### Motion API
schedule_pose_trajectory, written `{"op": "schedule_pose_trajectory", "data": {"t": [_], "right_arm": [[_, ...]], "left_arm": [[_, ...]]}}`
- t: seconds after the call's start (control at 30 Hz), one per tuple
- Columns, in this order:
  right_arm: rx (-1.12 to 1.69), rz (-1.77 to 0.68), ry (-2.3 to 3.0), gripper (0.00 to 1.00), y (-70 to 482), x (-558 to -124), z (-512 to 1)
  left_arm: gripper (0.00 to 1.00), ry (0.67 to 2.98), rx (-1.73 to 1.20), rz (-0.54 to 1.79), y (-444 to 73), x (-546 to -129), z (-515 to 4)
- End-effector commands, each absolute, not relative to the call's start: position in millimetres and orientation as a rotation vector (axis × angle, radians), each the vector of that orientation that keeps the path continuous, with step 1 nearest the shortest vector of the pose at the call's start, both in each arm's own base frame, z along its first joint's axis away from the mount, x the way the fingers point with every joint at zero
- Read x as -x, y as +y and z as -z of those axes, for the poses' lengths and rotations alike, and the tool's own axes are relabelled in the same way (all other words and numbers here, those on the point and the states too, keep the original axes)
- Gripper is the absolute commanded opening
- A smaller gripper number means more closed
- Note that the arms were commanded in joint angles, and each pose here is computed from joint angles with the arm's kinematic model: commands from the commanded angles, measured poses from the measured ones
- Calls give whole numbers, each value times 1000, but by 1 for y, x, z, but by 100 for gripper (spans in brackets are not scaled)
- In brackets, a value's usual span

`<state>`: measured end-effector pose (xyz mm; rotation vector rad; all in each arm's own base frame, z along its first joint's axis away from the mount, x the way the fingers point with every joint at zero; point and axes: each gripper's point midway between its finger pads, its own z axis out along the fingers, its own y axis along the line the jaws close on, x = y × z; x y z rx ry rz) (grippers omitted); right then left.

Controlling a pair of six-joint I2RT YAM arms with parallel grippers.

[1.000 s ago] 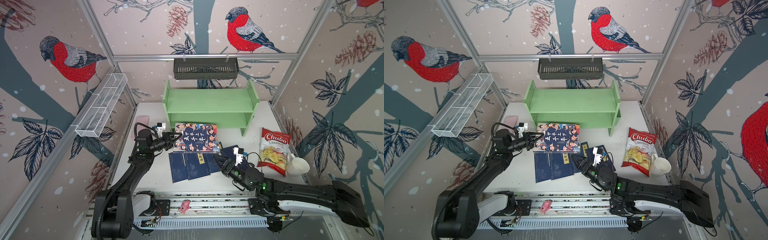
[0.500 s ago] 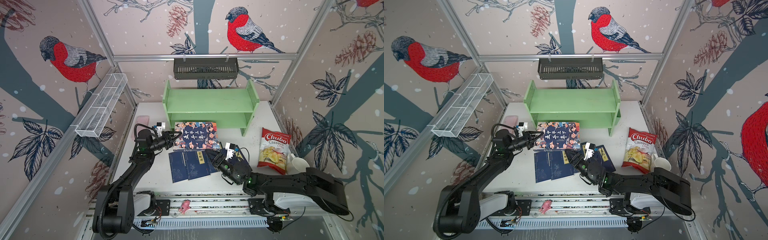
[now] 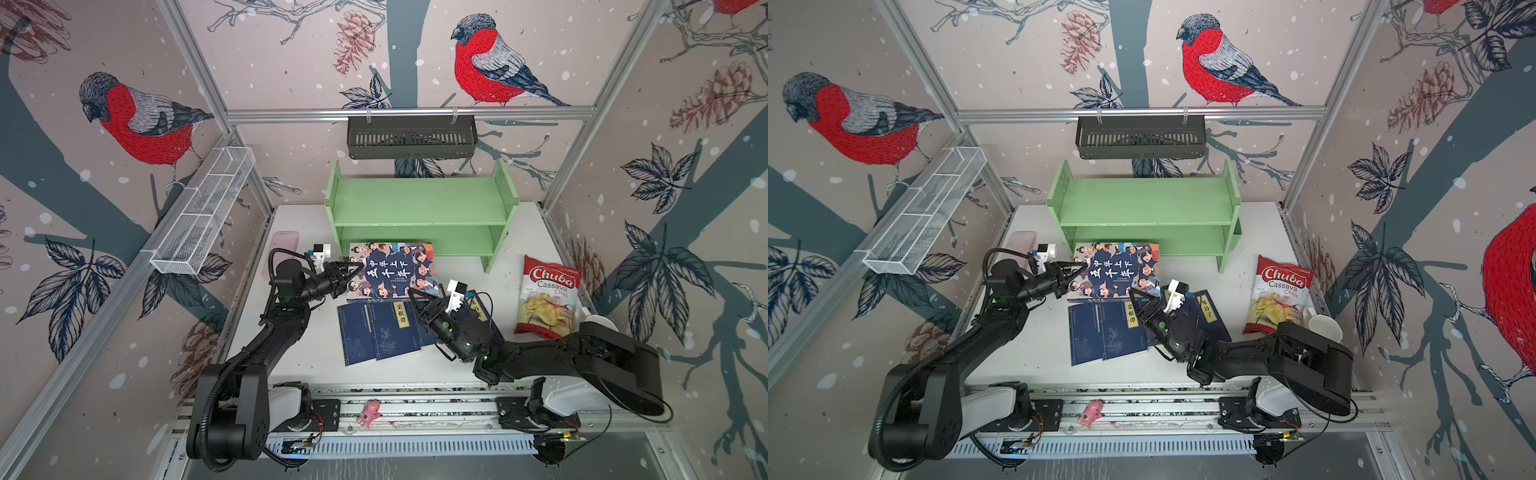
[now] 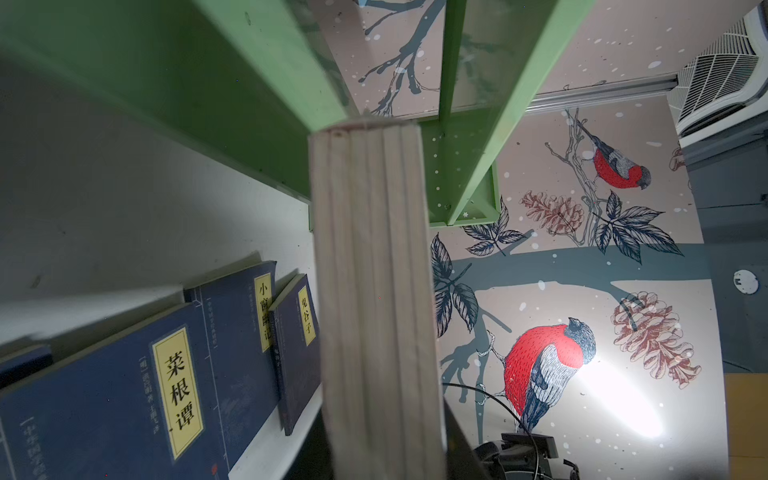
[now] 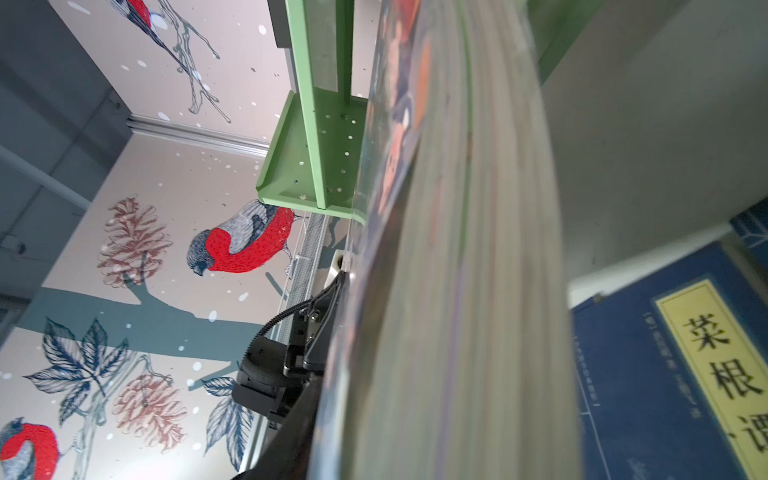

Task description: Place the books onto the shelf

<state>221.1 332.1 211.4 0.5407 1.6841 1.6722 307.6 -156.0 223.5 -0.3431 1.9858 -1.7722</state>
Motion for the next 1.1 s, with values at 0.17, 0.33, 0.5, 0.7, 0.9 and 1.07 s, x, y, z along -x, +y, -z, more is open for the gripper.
{"op": "schedule_pose_trajectory", "data": {"t": [0.17, 0.33, 0.5, 0.7, 0.9, 1.07], "right_arm": [[-569, -1771, 1591, 24, 342, -229, -222], [-596, -1811, 1524, 6, 338, -232, -224], [-609, -1822, 1503, 4, 339, -235, -224], [-612, -1831, 1465, 2, 341, -243, -231], [-614, -1823, 1431, 2, 339, -249, -236], [-646, -1787, 1429, 2, 334, -258, -233]], "left_arm": [[0, 1905, 165, 1815, -161, -301, -251], [0, 1951, 172, 1757, -159, -306, -238], [35, 1946, 190, 1738, -152, -311, -237], [81, 1951, 194, 1689, -136, -313, -234], [93, 1994, 204, 1626, -121, -310, -228], [96, 2102, 269, 1546, -103, -310, -214]]}}
